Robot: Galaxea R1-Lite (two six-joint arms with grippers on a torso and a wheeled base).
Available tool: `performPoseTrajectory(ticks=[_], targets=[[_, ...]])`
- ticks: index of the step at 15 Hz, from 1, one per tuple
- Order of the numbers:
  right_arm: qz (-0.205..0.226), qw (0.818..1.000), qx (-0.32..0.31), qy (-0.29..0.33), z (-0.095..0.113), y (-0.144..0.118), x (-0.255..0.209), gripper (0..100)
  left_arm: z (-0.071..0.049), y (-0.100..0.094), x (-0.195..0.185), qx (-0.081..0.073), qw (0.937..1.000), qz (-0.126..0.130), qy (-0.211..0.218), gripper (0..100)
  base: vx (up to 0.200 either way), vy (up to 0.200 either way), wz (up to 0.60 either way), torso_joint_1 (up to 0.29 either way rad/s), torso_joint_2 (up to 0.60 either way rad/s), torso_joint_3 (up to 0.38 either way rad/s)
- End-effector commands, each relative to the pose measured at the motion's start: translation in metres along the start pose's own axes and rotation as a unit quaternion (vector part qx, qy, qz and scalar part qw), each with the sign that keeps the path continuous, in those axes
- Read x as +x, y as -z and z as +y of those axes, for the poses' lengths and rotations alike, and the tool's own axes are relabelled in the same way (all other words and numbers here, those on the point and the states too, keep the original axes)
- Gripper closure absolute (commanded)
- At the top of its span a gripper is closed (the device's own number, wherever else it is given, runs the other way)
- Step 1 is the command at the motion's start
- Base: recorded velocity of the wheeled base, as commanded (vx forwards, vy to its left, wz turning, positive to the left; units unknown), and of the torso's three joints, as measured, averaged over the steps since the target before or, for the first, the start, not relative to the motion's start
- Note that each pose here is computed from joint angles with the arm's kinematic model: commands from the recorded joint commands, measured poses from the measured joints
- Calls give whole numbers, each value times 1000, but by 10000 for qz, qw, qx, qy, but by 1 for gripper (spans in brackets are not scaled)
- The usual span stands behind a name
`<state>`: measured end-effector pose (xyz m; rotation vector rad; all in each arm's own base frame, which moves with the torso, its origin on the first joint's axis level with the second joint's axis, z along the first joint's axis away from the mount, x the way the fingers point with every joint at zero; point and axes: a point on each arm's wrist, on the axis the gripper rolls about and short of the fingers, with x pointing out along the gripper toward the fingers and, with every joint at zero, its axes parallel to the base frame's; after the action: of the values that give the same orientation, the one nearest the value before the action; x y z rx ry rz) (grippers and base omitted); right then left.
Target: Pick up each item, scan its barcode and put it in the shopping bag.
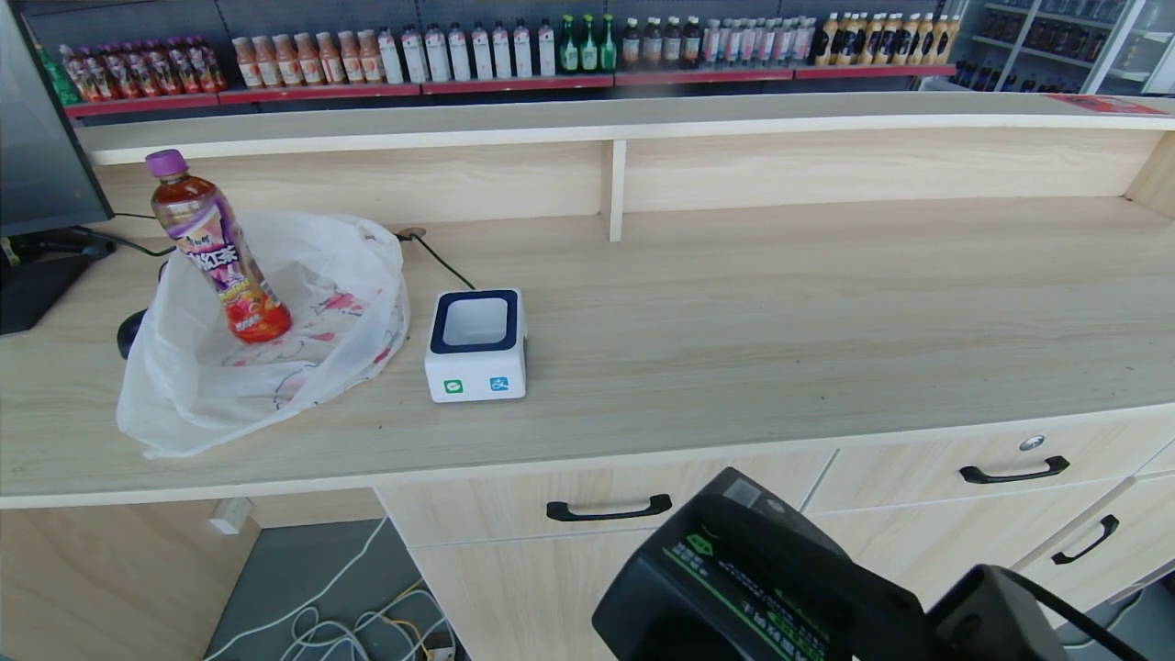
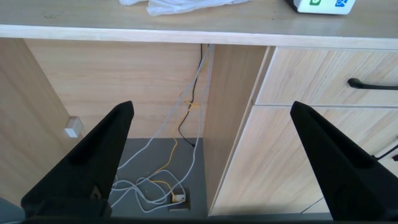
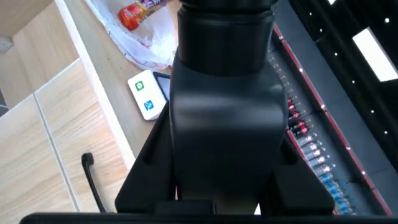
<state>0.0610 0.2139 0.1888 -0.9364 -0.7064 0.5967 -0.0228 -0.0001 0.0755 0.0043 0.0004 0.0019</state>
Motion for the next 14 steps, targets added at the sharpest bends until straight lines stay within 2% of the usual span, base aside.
performPoseTrajectory(ticks=[1,4,6,7,9,11,12,13,14], targets=[[17,9994,341,-38,2,1,0,100,0,0,0,2,10000,-2,-6,0,0,0,0,0,0,0],[73,9919,1263,-137,9,3,3,100,0,0,0,2,10000,-2,-6,0,0,0,0,0,0,0],[296,9832,1802,-79,11,12,9,100,0,0,0,2,10000,-2,2,0,0,0,0,0,0,0],[167,9770,2121,-164,13,12,10,100,0,0,0,2,10000,-2,-6,0,0,0,0,0,0,0],[439,9677,2475,-212,25,26,25,100,0,0,0,2,10000,-2,2,0,0,0,0,0,0,0],[448,9439,3273,23,29,25,48,100,0,0,0,2,10000,-2,2,0,0,0,0,0,0,0],[476,9425,3304,176,24,29,54,100,0,0,0,2,10000,-2,2,0,0,0,0,0,0,0],[515,9310,3580,483,17,38,68,100,0,0,0,2,10000,-2,-6,0,0,0,0,0,0,0],[503,9103,4040,754,10,45,78,100,0,0,0,2,10000,-2,2,0,0,0,0,0,0,0]])
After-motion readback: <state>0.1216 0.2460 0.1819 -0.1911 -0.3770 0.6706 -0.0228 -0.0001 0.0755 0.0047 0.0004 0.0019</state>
